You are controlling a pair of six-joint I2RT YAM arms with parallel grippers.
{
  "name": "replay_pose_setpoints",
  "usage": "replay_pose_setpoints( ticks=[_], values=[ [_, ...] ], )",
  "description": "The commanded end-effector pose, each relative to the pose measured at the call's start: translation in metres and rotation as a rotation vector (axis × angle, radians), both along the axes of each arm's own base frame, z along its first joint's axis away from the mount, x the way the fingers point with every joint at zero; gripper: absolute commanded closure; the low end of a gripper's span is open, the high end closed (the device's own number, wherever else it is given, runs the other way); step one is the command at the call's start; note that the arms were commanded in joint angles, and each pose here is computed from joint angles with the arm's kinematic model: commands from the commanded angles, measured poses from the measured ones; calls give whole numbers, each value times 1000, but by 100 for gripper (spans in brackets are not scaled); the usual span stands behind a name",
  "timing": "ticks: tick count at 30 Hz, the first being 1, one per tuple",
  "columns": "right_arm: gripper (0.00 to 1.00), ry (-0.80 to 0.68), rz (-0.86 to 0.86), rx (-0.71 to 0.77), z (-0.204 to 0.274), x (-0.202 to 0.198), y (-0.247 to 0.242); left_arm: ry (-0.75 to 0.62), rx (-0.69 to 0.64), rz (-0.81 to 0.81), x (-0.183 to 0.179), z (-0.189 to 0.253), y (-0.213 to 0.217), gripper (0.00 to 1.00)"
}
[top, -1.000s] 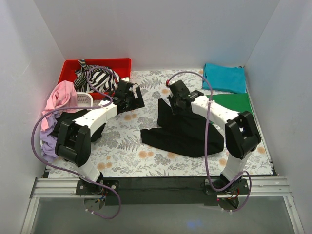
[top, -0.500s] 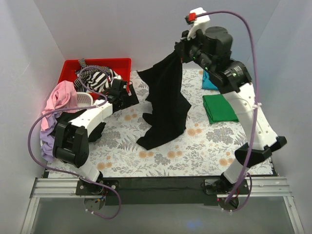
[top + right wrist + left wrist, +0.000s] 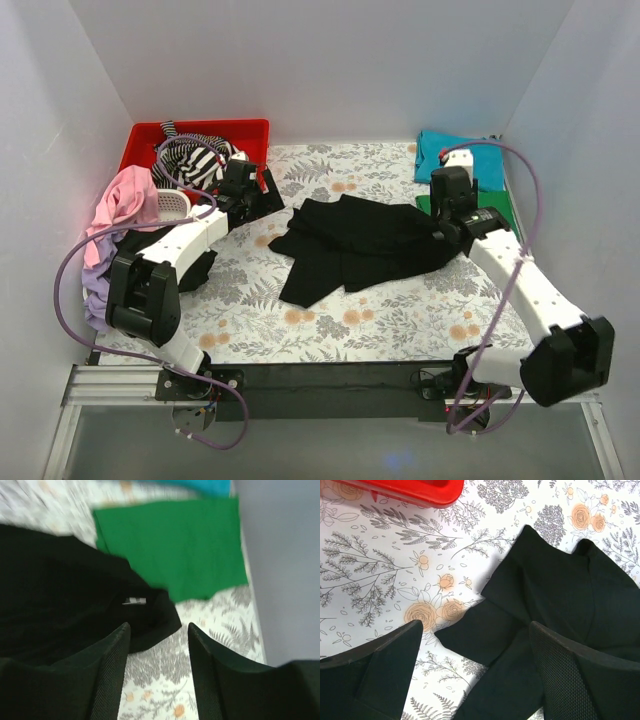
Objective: Fold and stack the t-shirts
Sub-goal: Flatten the tshirt out
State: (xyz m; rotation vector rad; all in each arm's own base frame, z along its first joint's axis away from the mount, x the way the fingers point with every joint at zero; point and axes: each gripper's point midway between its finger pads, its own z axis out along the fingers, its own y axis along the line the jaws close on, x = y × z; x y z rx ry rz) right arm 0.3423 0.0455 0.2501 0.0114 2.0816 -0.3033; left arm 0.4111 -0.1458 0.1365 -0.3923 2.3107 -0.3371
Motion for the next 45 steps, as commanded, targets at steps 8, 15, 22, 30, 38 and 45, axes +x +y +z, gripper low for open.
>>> replay_pose_setpoints(
  ticks=[8,15,22,30,38,45],
  values=[
    [33,69,113,138,-40,29,36,-24,-49,-54,0,13,-11,14],
    [32,328,463,248,-102,25,111,-8,-38,-56,1,6,-11,15],
    [27,399,677,213,-128,21,141,3,-35,-65,1,1,-11,15],
    [23,398,562,49,-138,38,110,15,-26,-75,-1,-4,-11,15],
    [19,437,486,-7,-151,33,67,26,-23,-90,-3,-9,-12,16],
    [18,466,555,61,-159,40,74,31,-28,-102,-2,-11,-15,16]
  ],
)
